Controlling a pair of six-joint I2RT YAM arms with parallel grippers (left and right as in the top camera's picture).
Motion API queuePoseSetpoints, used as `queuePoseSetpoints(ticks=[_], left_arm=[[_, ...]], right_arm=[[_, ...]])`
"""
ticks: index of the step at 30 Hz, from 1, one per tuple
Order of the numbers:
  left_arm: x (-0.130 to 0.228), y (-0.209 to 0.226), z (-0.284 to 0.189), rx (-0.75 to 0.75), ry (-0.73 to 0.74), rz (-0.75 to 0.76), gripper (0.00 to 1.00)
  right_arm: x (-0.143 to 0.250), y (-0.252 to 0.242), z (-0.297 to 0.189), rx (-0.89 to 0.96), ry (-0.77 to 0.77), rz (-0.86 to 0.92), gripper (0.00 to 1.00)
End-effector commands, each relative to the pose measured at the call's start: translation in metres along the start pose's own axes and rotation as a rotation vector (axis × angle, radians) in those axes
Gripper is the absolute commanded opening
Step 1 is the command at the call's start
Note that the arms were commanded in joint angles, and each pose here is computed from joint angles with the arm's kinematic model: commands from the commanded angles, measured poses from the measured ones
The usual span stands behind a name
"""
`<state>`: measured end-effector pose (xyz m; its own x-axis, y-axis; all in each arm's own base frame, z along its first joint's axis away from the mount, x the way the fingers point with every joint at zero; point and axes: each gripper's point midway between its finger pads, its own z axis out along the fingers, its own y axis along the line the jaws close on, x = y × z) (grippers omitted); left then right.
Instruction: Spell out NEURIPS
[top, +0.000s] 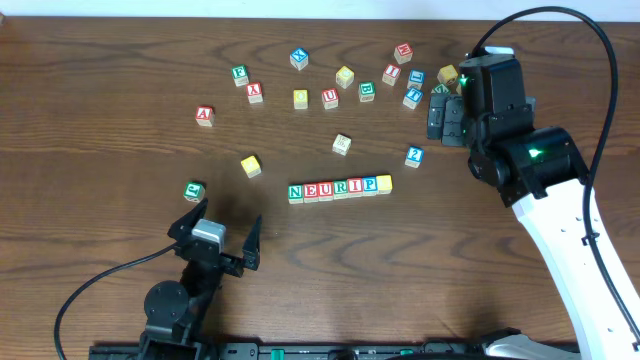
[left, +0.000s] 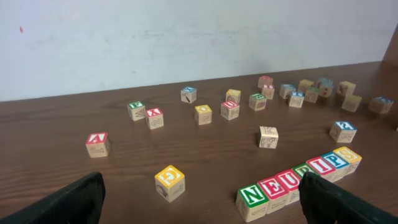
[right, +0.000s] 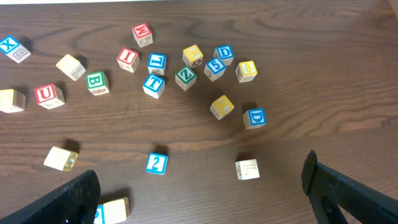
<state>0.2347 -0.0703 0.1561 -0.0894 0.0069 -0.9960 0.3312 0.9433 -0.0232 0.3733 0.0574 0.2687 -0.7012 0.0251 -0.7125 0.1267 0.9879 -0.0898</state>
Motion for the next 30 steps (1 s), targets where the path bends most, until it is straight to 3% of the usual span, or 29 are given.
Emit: queuePoseSetpoints(ticks=[1,30], left_arm=[[0.0158,-0.0052,0.0001,0.035,0.051,0.050,0.98],[0.0193,-0.0044,0.0011,0.031,0.068,0.045,0.98]], right_arm=[[-0.0052,-0.0037,-0.0034,0.011,-0.016,-0.004,0.99],[-0.0052,-0.0037,-0.0034,0.011,-0.016,-0.004,0.99]])
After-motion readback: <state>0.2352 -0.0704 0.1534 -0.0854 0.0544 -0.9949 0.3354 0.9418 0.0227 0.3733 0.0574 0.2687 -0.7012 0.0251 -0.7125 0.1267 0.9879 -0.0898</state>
